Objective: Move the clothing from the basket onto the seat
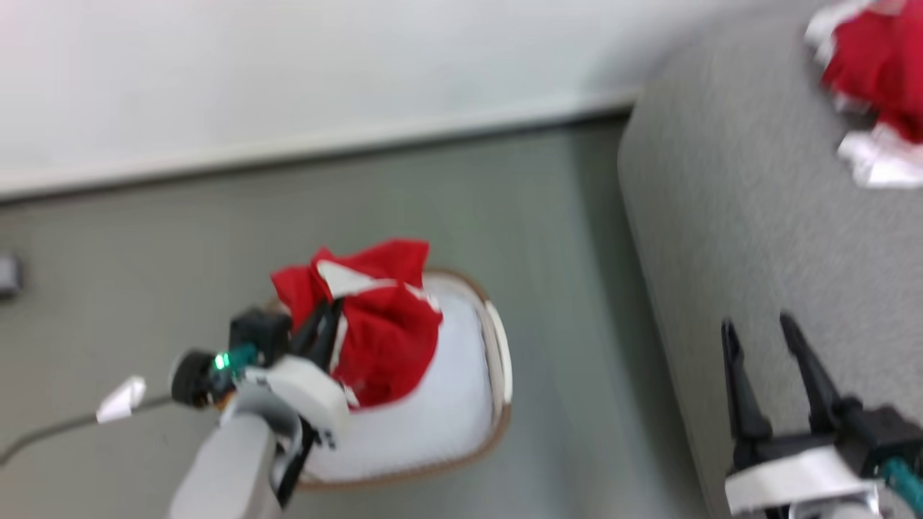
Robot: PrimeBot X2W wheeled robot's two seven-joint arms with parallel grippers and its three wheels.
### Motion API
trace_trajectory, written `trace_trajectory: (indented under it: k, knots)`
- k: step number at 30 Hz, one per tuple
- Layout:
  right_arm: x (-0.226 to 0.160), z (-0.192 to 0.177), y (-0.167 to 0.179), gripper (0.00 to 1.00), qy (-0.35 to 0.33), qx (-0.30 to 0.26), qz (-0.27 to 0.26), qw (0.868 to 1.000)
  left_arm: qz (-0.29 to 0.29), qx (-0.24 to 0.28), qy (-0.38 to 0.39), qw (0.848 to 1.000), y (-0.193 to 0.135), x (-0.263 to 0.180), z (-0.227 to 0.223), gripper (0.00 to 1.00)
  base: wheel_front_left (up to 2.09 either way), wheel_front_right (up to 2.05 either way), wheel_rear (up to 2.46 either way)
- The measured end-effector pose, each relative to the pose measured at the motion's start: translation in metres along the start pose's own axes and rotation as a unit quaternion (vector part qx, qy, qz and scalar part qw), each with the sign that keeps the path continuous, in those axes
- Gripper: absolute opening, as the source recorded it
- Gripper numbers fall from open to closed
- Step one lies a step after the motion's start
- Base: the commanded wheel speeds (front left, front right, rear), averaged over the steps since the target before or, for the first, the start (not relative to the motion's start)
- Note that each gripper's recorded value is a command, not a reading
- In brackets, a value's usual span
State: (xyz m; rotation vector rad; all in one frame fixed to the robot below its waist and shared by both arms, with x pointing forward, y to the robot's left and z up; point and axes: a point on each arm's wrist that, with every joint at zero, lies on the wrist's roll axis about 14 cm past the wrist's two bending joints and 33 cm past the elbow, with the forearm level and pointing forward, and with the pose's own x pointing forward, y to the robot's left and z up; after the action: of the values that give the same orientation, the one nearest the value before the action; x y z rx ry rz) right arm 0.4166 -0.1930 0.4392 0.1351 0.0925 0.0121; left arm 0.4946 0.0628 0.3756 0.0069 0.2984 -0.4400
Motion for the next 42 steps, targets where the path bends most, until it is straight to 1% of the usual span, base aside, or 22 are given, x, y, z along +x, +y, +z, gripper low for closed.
trace_trajectory:
  k: [6, 12, 19, 26, 30, 33, 36, 39, 42]
  knots:
    - [-0.042, 0.024, 0.006, 1.0, -0.03, 0.004, 0.002, 1.0, 0.016, 0.006, -0.089, 0.996, -0.014, -0.054, 0.063, 0.0, 0.0, 0.0, 0.0]
    - [-0.069, 0.049, 0.014, 1.0, -0.072, 0.001, 0.013, 0.997, 0.038, 0.009, -0.151, 0.988, -0.022, -0.107, 0.098, 0.0, 0.0, 0.0, 0.0]
    - [-0.089, 0.056, 0.028, 1.0, -0.089, -0.005, 0.033, 0.995, 0.061, 0.004, -0.183, 0.981, -0.021, -0.149, 0.113, 0.0, 0.0, 0.0, 0.0]
    - [-0.089, 0.058, 0.035, 1.0, -0.093, -0.006, 0.044, 0.995, 0.064, 0.002, -0.19, 0.98, -0.024, -0.163, 0.12, 0.0, 0.0, 0.0, 0.0]
    - [-0.087, 0.059, 0.046, 1.0, -0.094, -0.007, 0.061, 0.994, 0.061, 0.002, -0.194, 0.979, -0.026, -0.167, 0.126, 0.0, 0.0, 0.0, 0.0]
    - [-0.084, 0.062, 0.061, 1.0, -0.097, -0.017, 0.084, 0.992, 0.055, 0.004, -0.196, 0.979, -0.029, -0.168, 0.129, 0.0, 0.0, 0.0, 0.0]
    - [-0.079, 0.072, 0.084, 1.0, -0.11, -0.037, 0.126, 0.985, 0.043, 0.006, -0.203, 0.978, -0.036, -0.169, 0.136, 0.0, 0.0, 0.0, 0.0]
    - [-0.077, 0.08, 0.11, 1.0, -0.12, -0.058, 0.176, 0.975, 0.029, 0.006, -0.208, 0.978, -0.043, -0.17, 0.142, 0.0, 0.0, 0.0, 0.0]
    - [-0.076, 0.087, 0.138, 1.0, -0.129, -0.07, 0.227, 0.963, 0.015, 0.009, -0.214, 0.977, -0.052, -0.17, 0.15, 0.0, 0.0, 0.0, 0.0]
